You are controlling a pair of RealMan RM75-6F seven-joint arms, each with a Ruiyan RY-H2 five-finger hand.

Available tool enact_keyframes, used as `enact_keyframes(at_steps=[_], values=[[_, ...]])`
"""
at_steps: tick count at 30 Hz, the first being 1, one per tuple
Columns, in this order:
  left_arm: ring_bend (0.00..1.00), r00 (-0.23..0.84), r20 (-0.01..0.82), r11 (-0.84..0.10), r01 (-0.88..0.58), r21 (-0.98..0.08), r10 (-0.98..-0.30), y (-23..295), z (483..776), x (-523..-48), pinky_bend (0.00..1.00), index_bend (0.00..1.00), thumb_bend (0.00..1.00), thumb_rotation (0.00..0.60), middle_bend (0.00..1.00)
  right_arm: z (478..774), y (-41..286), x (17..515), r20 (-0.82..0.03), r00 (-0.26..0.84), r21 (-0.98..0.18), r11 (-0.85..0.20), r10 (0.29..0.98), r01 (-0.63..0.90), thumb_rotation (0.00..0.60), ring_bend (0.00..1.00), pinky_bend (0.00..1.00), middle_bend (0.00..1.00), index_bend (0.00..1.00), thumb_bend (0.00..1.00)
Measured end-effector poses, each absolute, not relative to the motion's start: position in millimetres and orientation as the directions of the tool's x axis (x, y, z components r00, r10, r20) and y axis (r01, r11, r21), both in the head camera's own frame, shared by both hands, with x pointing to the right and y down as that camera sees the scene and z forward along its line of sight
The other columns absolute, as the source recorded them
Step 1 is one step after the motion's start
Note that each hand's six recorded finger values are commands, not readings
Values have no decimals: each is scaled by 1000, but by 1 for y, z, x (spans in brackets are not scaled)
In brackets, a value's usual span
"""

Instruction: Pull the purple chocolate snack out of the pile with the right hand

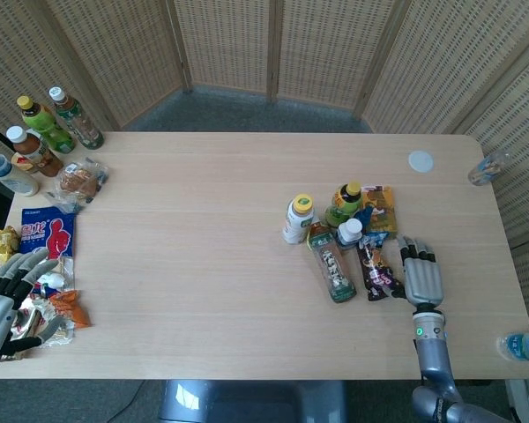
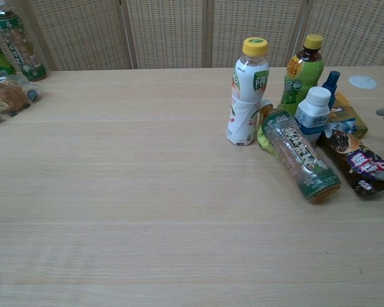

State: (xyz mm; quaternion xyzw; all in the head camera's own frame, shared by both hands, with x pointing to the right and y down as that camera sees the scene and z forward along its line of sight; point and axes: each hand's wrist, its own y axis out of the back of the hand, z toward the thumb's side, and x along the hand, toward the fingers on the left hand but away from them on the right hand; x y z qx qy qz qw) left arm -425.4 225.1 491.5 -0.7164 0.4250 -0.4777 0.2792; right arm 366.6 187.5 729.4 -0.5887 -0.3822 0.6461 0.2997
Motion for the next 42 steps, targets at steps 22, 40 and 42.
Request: enact_keyframes(at_steps=[22, 40, 42], values=[[0, 199, 440, -483, -352, -802, -876, 225, 493, -423, 0, 128, 352, 600, 62, 692, 170, 399, -533, -162, -844, -534, 831, 35, 542, 0, 0, 0, 0, 0], [0, 174, 439, -472, -366, -802, -881, 229, 491, -435, 0, 126, 351, 600, 61, 727, 167, 350, -628, -105, -777, -628, 771, 41, 551, 0, 141, 0, 0, 0], [0, 176, 441, -475, -363, -802, -880, 229, 492, -434, 0, 126, 352, 600, 61, 731, 166, 349, -632, -106, -774, -632, 767, 43, 571, 0, 201, 0, 0, 0]])
